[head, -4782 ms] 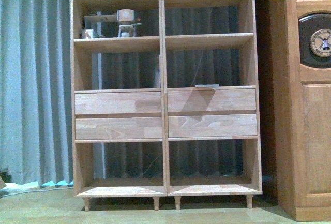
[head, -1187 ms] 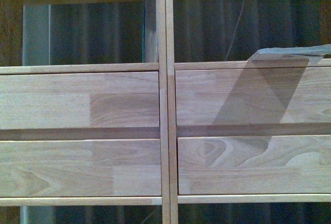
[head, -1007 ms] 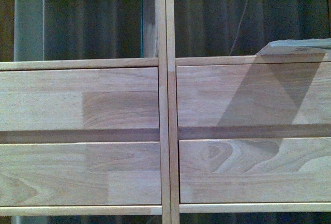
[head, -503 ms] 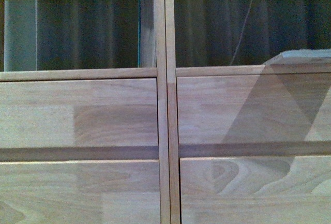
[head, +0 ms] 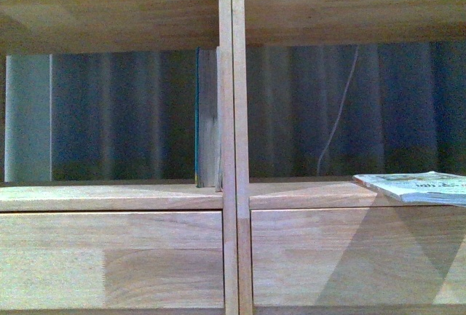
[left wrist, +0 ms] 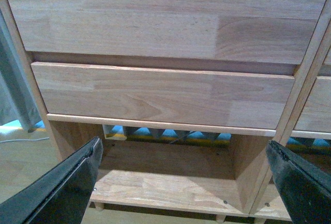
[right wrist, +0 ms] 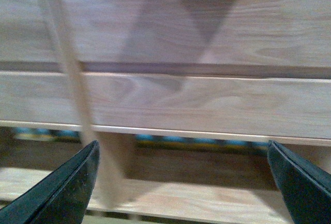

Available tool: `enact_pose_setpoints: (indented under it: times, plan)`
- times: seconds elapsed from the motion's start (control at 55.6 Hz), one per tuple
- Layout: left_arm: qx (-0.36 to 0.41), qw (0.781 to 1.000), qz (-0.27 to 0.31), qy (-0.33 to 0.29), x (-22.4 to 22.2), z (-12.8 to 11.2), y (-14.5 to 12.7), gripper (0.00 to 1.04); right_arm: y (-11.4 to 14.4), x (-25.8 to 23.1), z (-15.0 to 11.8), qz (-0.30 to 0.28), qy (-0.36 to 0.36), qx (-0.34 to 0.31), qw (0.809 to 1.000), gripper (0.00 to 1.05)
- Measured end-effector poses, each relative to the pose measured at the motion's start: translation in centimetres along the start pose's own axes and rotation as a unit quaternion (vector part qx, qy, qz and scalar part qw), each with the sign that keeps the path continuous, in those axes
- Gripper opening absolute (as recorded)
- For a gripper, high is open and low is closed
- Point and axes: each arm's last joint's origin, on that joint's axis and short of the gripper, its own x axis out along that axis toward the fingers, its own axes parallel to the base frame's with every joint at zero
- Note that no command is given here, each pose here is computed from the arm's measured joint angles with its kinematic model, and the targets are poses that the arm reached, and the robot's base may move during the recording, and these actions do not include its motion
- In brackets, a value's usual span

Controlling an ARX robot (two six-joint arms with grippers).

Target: Organize books on shelf

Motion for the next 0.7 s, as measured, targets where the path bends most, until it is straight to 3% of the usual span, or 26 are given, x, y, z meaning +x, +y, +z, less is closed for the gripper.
enact_pose_setpoints:
  times: [0.09, 0.126, 0.216, 0.342, 0.503, 0.701]
  plan:
    - [0.000, 1.000, 0.000, 0.000, 0.0, 0.0, 0.0, 0.97, -0.1, 0.7, 1.5, 0.119, 0.020, 0.119, 0.986, 0.98]
    - [0.000, 1.000, 0.000, 0.000, 0.0, 0.0, 0.0, 0.97, -0.2, 1.3, 2.8, 0.139, 0.015, 0.158, 0.978, 0.98]
    - [0.000, 1.000, 0.000, 0.000, 0.0, 0.0, 0.0, 0.97, -0.6, 3.9, 6.7, 0.132, -0.019, 0.214, 0.968, 0.98]
    - [0.000, 1.000, 0.000, 0.000, 0.0, 0.0, 0.0, 0.97, -0.4, 8.5, 9.2, 0.136, -0.003, 0.288, 0.948, 0.98]
    - [0.000, 1.000, 0.000, 0.000, 0.0, 0.0, 0.0, 0.97, -0.1, 15.2, 9.1, 0.096, 0.043, 0.407, 0.907, 0.98]
    - [0.000, 1.000, 0.000, 0.000, 0.0, 0.0, 0.0, 0.97, -0.7, 19.5, 9.8, 0.055, 0.020, 0.434, 0.899, 0.98]
